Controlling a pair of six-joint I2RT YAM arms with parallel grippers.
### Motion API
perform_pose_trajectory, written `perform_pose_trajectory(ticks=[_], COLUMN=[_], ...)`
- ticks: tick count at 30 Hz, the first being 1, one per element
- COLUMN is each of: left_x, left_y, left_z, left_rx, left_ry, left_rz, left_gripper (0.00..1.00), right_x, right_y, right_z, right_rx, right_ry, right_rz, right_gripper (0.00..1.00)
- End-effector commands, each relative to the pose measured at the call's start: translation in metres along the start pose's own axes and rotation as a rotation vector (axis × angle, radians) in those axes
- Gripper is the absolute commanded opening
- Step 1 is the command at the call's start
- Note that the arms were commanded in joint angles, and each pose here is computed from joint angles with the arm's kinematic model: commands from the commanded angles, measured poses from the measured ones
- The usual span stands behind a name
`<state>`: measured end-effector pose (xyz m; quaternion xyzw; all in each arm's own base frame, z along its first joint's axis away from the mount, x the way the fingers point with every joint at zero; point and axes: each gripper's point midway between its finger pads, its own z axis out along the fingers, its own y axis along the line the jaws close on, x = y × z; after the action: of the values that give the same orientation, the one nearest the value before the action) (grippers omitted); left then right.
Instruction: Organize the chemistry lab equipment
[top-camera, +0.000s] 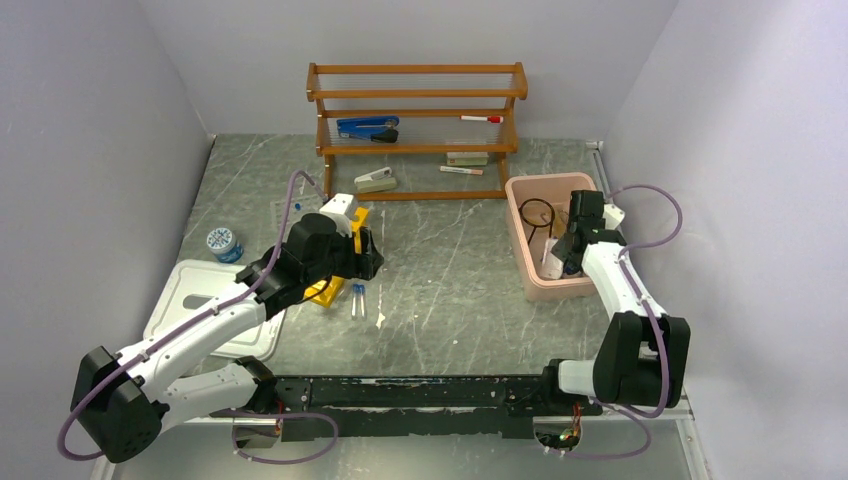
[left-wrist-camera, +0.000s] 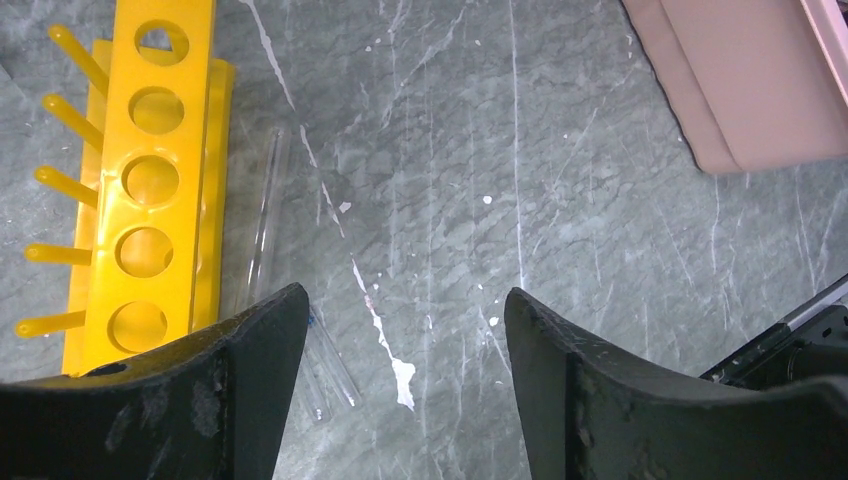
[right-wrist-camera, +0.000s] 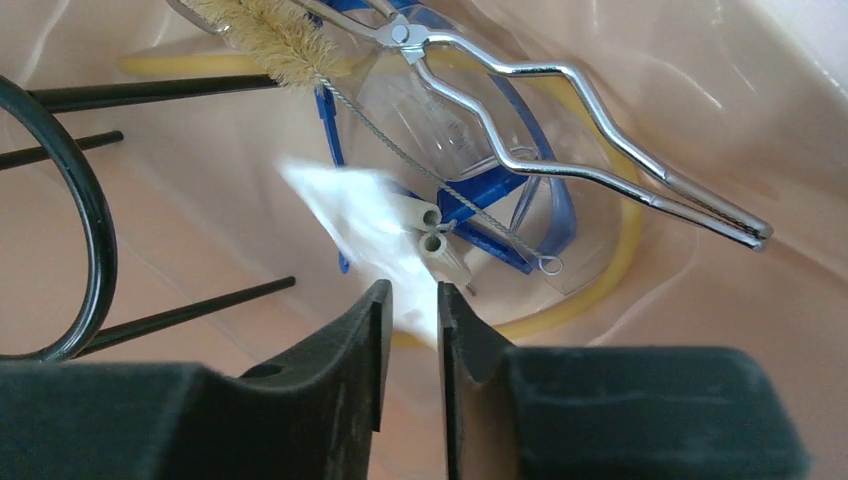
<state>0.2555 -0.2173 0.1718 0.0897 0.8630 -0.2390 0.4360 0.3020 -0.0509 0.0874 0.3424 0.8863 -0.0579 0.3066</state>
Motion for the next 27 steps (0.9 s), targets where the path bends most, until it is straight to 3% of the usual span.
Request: perform_pose_trajectory(ticks=[1,8,19,27], left_x=[-0.018,-0.014,0.012,0.035], left_y=[-0.006,0.007,0.023,0.035], left_z=[-0.003,0.001,0.006,0.009], left_rx=[0.018,-0.052,-0.139,-0.189], left_ry=[-0.053,-0.033,0.076,0.145], left_rz=[0.004,0.003,-0.013,-0.025], left_gripper=[0.78,0.78,0.64,0.58], right_x=[-0.017,-0.052,-0.094,-0.036], right_y=[0.003,0.007,0.046,0.144], right_z=[-0.009,-0.045,-0.125,-0.168], right_rx=[-0.007,-0.024,-0.228,-0.542], right_ry=[-0.042,-0.132,-0.279,-0.252], right_rz=[0.048,0.064,0.03,-0.155], right_gripper=[0.3,0.33,0.35,0.35])
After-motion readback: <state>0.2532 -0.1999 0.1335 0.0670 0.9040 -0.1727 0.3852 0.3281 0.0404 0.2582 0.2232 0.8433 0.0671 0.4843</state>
